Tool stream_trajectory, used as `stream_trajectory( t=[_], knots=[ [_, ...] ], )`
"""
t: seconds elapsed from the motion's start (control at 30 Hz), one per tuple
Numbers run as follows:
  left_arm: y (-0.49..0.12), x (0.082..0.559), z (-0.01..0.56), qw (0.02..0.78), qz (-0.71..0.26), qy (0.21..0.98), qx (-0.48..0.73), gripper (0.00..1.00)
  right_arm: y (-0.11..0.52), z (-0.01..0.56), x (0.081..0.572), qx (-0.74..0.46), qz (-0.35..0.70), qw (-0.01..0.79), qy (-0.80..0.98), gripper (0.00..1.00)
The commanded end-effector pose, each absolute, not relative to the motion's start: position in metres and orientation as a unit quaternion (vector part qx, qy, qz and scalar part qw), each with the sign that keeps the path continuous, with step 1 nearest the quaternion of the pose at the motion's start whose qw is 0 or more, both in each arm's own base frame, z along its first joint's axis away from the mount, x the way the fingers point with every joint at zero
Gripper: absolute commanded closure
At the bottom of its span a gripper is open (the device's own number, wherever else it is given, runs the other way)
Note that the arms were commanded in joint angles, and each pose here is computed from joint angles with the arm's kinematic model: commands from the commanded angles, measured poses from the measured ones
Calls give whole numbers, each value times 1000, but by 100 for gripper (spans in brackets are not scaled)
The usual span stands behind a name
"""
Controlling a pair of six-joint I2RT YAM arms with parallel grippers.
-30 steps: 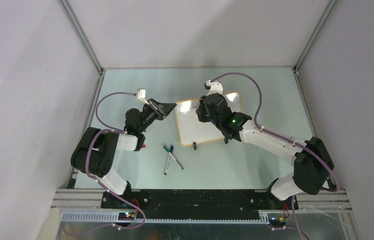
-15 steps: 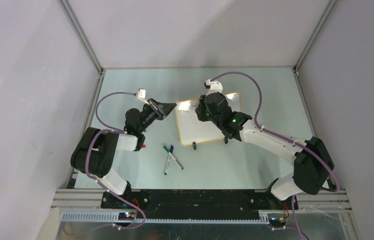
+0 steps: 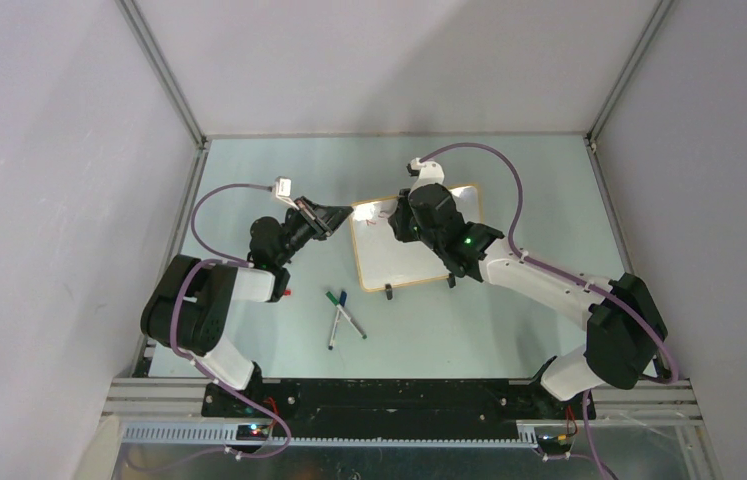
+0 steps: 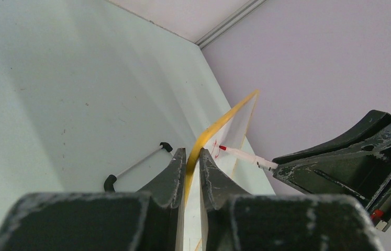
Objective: Write a sentence on the whiteboard
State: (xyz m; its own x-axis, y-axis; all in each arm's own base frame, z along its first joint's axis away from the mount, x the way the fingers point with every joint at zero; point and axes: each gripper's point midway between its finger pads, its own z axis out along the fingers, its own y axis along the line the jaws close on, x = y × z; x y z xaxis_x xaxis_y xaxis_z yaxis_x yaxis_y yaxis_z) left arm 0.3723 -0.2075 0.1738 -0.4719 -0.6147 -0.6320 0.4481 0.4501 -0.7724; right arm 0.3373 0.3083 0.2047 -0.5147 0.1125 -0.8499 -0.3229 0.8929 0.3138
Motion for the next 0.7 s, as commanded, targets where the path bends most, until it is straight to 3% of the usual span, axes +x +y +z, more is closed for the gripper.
stream_trajectory(
  t=[0.0,0.67],
  knots=[
    [-210,369,196,531,-528,661,-38,100,313,216,343,-63,234,500,832,100],
    [-209,369,197,533,-525,662,-38,100,309,205,337,-71,227,478,845,100]
  ],
)
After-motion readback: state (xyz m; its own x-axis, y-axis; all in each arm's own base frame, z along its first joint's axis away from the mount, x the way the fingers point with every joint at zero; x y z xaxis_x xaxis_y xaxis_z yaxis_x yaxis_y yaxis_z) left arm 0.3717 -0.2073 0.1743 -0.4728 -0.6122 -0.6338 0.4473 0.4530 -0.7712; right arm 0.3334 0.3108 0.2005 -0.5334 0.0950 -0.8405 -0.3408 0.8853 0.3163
